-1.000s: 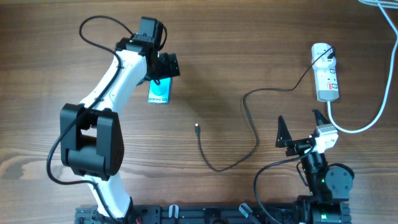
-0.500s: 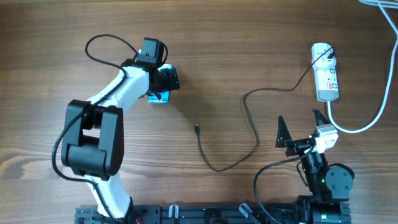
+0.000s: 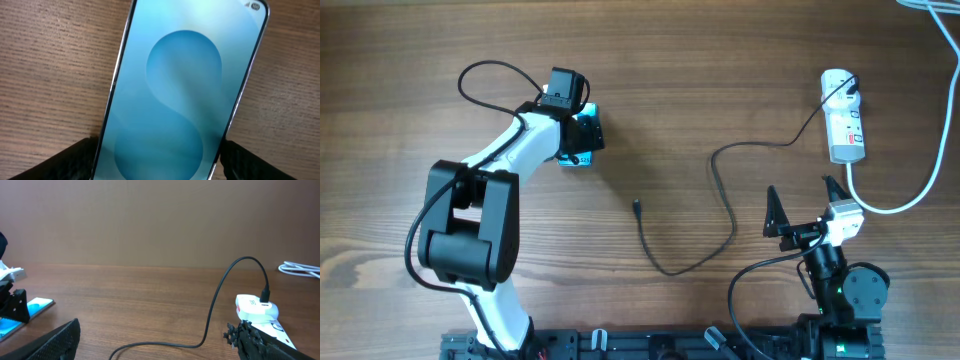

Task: Plug charger to phone and switch on socket
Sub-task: 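Move the left gripper over the Galaxy S25 phone and lower, then close the left gripper on the phone's top edge and lift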

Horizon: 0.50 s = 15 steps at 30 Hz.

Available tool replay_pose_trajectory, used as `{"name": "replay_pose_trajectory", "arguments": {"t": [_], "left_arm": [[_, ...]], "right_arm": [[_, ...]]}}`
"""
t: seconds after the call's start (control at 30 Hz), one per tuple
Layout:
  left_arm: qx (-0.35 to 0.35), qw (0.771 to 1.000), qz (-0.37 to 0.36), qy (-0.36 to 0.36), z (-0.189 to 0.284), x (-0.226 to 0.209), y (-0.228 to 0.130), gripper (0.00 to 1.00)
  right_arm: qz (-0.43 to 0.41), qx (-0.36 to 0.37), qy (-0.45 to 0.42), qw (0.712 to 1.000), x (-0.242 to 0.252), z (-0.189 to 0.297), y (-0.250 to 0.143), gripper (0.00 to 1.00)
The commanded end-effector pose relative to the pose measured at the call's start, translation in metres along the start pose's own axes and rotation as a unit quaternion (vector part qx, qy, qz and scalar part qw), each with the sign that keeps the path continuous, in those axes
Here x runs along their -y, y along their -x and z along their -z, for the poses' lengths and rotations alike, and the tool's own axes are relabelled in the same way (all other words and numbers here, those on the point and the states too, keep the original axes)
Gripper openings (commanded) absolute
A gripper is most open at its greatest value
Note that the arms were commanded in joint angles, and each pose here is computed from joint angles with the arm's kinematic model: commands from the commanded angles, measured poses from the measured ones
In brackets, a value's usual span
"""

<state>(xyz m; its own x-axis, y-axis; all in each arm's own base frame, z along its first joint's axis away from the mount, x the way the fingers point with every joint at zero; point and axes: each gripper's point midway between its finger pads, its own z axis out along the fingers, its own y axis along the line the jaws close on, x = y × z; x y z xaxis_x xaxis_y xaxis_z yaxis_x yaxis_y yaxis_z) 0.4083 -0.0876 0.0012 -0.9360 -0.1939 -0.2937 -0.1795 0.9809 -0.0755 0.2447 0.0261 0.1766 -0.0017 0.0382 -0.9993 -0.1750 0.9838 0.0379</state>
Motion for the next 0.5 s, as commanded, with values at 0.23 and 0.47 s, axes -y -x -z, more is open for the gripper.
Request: {"name": "replay_pose_trajectory", "arguments": {"t": [0.23,0.47], "left_arm": [[-0.104,0.995,-0.001,-0.005,-0.003,-0.006,-0.054,0.79],[-0.189,0.982,0.001,0.023,0.009,-0.021,-0.094,0.79]], "right_arm": [[0.007,0.006,0.006,1.0,-0.003,0.001,0.002,1.0],[0.007,0.006,0.006,1.0,-0.003,0.001,0.002,1.0]]}}
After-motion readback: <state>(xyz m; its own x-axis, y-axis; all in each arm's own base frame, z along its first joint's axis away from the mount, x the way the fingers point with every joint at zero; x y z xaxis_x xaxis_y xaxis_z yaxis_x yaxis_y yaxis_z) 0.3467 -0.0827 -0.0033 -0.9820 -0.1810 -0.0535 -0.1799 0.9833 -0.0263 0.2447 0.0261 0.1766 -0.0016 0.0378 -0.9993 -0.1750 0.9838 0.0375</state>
